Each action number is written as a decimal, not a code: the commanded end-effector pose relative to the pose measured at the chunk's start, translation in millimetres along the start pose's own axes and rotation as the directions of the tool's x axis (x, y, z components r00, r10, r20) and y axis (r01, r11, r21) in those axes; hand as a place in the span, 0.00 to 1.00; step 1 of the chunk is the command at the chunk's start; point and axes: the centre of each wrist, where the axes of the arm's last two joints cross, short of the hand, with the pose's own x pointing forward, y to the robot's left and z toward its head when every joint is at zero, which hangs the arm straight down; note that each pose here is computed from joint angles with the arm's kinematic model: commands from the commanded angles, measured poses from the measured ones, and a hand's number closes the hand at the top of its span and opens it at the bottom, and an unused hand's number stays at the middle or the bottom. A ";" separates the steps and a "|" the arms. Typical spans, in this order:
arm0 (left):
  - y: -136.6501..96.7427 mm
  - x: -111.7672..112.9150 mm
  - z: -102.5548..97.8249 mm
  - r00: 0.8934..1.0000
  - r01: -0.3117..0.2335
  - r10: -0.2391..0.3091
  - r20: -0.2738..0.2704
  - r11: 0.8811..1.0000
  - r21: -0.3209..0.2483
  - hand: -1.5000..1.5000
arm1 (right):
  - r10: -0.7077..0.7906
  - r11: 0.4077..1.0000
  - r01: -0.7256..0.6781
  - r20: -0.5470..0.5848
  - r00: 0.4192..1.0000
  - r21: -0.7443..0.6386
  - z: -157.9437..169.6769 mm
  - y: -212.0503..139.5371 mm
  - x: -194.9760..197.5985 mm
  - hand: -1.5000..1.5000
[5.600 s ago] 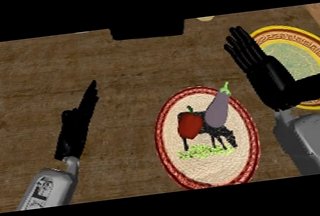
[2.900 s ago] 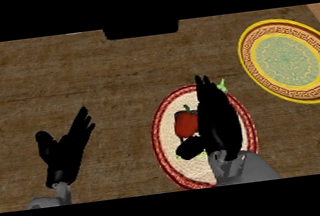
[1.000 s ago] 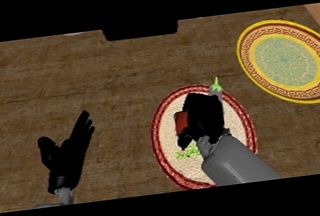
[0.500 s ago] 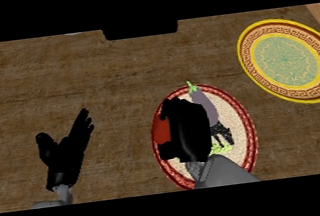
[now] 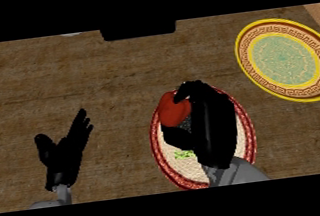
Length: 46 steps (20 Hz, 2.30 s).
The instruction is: Pick the bell pepper from the placemat and place it in the plate
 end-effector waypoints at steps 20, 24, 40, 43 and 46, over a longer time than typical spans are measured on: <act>-6.3 -16.6 3.1 0.999 0.015 -0.015 -0.031 1.000 -0.020 0.50 | -0.153 0.880 0.045 -0.193 0.969 -0.474 -137.0 -72.7 -213.8 1.00; -26.4 -8.1 -8.8 0.999 0.010 -0.011 -0.043 0.999 -0.030 0.50 | -0.150 0.887 0.045 -0.194 0.969 -0.459 -165.0 -76.8 -234.2 1.00; -15.6 9.2 -3.8 1.000 0.017 -0.018 -0.011 0.996 -0.087 0.50 | -0.093 0.993 0.054 -0.410 0.907 -0.107 -185.8 -102.2 -323.4 0.00; -14.3 5.1 0.9 1.000 0.019 -0.020 -0.014 0.996 -0.093 0.50 | -0.206 0.974 0.159 -0.331 0.921 -0.162 -173.9 -89.2 -329.3 0.00; -25.5 9.0 -0.5 1.000 0.007 -0.009 -0.029 0.998 -0.065 0.50 | -0.312 0.937 0.255 -0.242 0.919 -0.238 -184.1 -106.7 -329.5 0.00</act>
